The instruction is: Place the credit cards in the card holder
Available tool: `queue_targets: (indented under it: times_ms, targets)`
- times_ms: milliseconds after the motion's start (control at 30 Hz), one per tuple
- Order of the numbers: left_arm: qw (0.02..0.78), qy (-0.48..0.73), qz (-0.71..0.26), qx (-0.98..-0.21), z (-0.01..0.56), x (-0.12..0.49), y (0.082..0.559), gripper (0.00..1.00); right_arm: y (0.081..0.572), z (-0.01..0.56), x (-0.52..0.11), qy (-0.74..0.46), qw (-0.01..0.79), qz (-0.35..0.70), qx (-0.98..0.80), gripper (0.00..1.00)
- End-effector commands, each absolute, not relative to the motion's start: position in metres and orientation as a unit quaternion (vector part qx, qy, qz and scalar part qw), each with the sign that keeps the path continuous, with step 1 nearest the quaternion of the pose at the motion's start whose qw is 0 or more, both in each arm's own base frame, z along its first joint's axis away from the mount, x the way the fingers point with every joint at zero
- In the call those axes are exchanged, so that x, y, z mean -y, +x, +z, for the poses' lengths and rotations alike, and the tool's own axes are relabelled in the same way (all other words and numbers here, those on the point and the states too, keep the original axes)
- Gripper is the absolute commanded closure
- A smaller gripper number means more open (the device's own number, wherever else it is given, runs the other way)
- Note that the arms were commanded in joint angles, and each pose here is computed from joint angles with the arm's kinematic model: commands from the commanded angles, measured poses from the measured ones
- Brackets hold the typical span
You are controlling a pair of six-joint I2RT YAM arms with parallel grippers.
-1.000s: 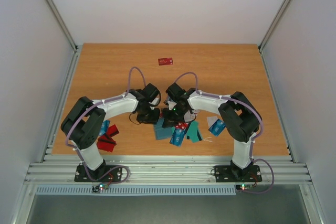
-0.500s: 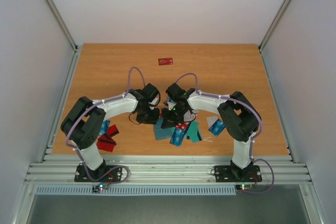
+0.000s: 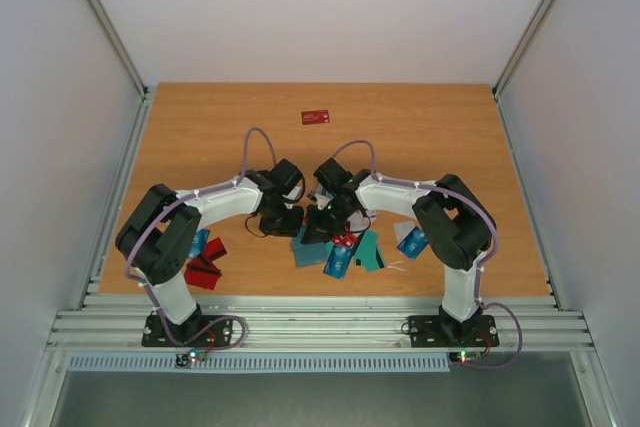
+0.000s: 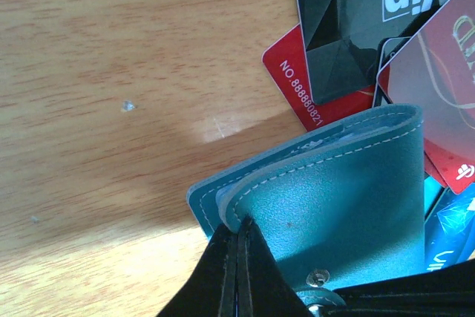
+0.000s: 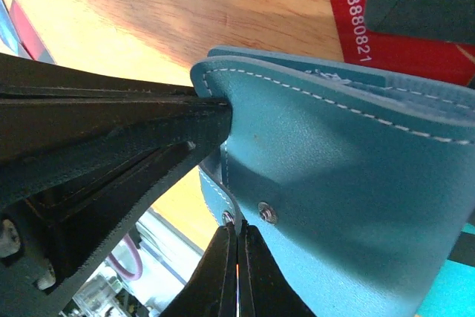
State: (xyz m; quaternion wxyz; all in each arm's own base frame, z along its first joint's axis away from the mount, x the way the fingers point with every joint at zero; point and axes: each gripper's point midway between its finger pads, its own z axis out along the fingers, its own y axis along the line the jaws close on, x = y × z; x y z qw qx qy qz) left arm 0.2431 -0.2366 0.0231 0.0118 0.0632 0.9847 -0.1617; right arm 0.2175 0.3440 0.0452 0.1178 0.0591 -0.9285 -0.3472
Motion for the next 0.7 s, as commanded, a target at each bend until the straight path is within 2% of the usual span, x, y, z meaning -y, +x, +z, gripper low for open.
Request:
queue_targets:
  times_ms: [0, 667]
  targets:
    - [-0.012, 0.055, -0.113, -0.992, 0.003, 0.214, 0.231, 1.0, 0.209, 0.033, -0.342, 0.059, 0.13, -0.338, 0.93, 0.99]
    - [-0.016, 0.055, -0.111, -0.992, 0.001, 0.213, 0.228, 1.0, 0.213, 0.01, -0.32, 0.069, 0.109, -0.273, 0.953, 0.99]
